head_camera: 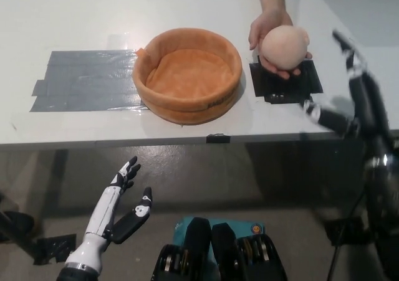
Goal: A person hands a emotional support dumpling to the robot which it grabs with its right hand and places in the soft place kept infront of it in the centre of the desk
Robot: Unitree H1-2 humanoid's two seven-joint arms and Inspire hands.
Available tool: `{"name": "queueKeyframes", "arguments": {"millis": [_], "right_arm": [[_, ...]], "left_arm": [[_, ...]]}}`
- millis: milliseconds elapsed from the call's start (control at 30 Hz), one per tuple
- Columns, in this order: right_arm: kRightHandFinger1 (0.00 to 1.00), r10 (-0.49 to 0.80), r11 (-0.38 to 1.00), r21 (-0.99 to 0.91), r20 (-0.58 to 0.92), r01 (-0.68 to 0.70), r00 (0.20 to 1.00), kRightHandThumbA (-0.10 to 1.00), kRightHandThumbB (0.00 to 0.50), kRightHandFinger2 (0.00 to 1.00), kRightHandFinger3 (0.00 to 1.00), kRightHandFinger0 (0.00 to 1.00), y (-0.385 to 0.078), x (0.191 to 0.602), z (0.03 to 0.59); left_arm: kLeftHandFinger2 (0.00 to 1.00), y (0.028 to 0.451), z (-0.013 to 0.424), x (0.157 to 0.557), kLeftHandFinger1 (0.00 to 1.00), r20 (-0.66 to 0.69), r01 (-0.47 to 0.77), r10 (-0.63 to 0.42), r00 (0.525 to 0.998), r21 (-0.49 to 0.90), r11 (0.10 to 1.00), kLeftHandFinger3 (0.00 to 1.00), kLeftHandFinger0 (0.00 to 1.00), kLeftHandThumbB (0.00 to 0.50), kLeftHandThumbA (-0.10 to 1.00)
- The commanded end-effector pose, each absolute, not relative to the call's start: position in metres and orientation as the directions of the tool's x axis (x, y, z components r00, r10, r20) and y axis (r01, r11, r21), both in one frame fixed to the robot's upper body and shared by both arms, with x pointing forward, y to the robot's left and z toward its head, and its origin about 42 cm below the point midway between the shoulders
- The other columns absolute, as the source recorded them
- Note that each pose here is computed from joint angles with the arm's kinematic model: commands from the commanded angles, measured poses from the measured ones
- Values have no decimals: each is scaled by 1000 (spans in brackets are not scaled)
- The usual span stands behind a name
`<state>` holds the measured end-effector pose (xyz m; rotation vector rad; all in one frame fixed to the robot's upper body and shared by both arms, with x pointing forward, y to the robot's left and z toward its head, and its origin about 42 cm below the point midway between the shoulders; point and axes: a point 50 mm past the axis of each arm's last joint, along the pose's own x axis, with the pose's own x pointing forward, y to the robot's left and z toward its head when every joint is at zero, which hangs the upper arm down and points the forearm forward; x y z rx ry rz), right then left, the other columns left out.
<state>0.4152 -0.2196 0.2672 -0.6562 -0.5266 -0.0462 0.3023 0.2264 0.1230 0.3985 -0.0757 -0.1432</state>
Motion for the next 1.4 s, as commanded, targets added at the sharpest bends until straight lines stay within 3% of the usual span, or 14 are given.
{"name": "queueKeyframes", "arguments": {"millis": [0, 200, 267, 400, 567, 700, 1367], "right_arm": [[1000, 155, 764, -620, 444, 178, 882, 890, 298, 1000, 1000, 1000, -215, 451, 320], [1000, 208, 692, -717, 304, 79, 930, 914, 310, 1000, 1000, 1000, -202, 490, 352], [1000, 213, 670, -741, 250, 45, 944, 967, 326, 1000, 1000, 1000, -198, 501, 357], [1000, 233, 629, -777, 189, 0, 954, 984, 316, 1000, 1000, 1000, -189, 522, 370], [1000, 225, 613, -788, 95, -65, 970, 1000, 375, 1000, 1000, 1000, -180, 548, 370], [1000, 216, 620, -779, 63, -87, 974, 1000, 354, 1000, 1000, 1000, -174, 558, 367], [1000, 153, 649, -744, -77, -159, 985, 1000, 378, 1000, 1000, 1000, -176, 589, 350]], "left_arm": [[1000, 227, 141, 306, 1000, 119, 112, -174, 978, 405, 907, 1000, 1000, 0, 456], [1000, 227, 145, 306, 1000, 118, 115, -179, 977, 416, 902, 1000, 1000, 0, 489], [1000, 227, 146, 306, 1000, 121, 115, -181, 976, 417, 901, 1000, 1000, 0, 494], [1000, 225, 148, 308, 1000, 119, 115, -180, 976, 417, 902, 1000, 1000, 0, 499], [1000, 225, 148, 308, 1000, 125, 116, -184, 975, 416, 902, 1000, 1000, 0, 515], [1000, 225, 149, 307, 1000, 127, 118, -185, 975, 412, 904, 1000, 1000, 0, 519], [1000, 222, 149, 309, 1000, 130, 127, -197, 972, 415, 901, 1000, 1000, 0, 497]]}}
